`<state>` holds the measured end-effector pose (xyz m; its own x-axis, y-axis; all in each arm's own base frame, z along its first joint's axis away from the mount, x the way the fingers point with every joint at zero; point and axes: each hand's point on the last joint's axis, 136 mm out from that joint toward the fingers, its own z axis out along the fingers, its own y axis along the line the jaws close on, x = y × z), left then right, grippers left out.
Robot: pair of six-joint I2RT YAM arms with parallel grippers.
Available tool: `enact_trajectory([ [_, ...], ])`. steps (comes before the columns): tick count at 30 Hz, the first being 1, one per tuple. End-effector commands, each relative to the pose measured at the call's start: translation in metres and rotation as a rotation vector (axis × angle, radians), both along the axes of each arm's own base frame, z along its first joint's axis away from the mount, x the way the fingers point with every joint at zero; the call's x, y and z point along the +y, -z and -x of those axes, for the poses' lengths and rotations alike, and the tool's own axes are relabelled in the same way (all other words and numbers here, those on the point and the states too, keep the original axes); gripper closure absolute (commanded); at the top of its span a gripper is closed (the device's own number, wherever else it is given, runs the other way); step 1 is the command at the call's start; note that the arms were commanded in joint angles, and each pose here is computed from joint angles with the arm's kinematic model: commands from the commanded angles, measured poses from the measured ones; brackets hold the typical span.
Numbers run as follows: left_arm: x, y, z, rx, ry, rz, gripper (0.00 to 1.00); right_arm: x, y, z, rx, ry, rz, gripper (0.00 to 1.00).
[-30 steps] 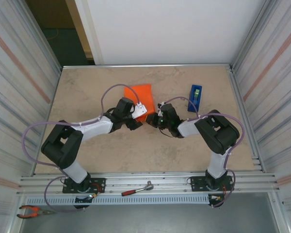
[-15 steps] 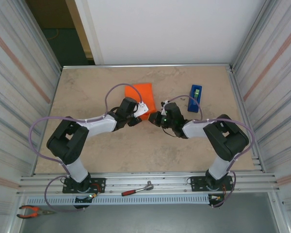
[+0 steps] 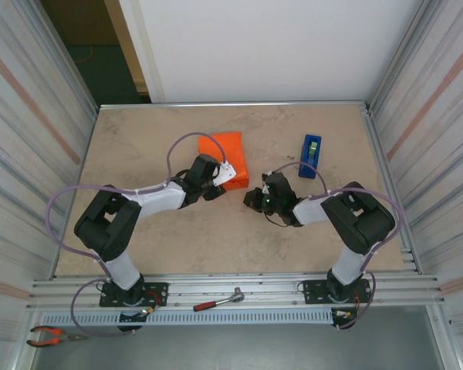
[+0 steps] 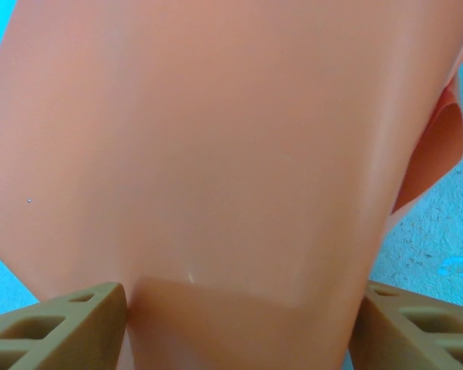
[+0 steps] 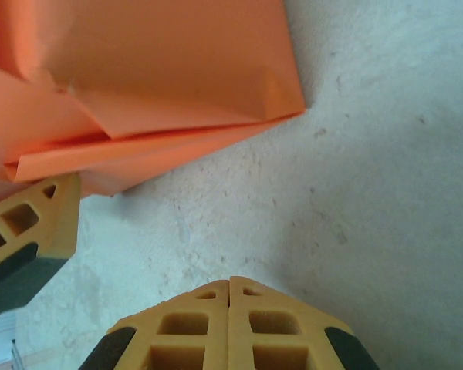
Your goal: Wrap the gift box in paper
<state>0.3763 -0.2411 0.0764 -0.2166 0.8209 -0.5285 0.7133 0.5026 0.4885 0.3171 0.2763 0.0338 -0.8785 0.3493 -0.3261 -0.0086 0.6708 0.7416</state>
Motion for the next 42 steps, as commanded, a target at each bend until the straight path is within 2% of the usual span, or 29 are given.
enact_trajectory([
  [1, 0.003, 0.006, 0.011, 0.054, -0.004, -0.001, 0.28, 0.017, -0.013, -0.017, -0.036, -0.012, -0.03, 1.0],
  [7, 0.004, 0.007, 0.011, 0.056, -0.005, -0.007, 0.28, 0.031, -0.021, -0.035, -0.042, -0.021, -0.047, 1.0],
  [12, 0.004, 0.008, 0.011, 0.057, -0.004, -0.011, 0.28, 0.019, -0.038, -0.029, -0.059, -0.014, -0.046, 1.0],
  [14, 0.003, 0.008, 0.01, 0.057, -0.005, -0.009, 0.27, 0.008, -0.05, -0.025, -0.077, 0.002, -0.04, 0.95],
  [16, 0.003, 0.007, 0.011, 0.055, -0.004, -0.01, 0.28, -0.009, -0.061, -0.021, -0.088, 0.019, -0.002, 0.85],
  [18, 0.003, 0.008, 0.011, 0.057, -0.002, -0.012, 0.28, -0.03, -0.068, -0.02, -0.089, 0.05, 0.069, 0.73],
  [20, 0.003, 0.008, 0.011, 0.057, -0.001, -0.013, 0.28, -0.056, -0.08, -0.022, -0.105, 0.089, 0.158, 0.66],
  [22, 0.003, 0.008, 0.011, 0.057, 0.0, -0.013, 0.28, -0.091, -0.093, -0.027, -0.116, 0.159, 0.257, 0.61],
  [25, 0.003, 0.008, 0.011, 0.057, 0.0, -0.015, 0.28, -0.142, -0.119, -0.038, -0.149, 0.282, 0.304, 0.57],
  [29, 0.002, 0.009, 0.01, 0.059, 0.0, -0.017, 0.28, -0.207, -0.148, -0.052, -0.197, 0.472, 0.295, 0.42],
  [31, 0.002, 0.01, 0.01, 0.06, -0.001, -0.02, 0.28, -0.234, -0.157, -0.057, -0.193, 0.533, 0.251, 0.37],
  [36, 0.002, 0.01, 0.01, 0.06, 0.002, -0.021, 0.29, -0.267, -0.152, -0.077, -0.124, 0.494, 0.056, 0.36],
  [42, 0.002, 0.011, 0.012, 0.061, 0.001, -0.027, 0.29, -0.269, -0.135, -0.1, -0.083, 0.42, -0.046, 0.41],
])
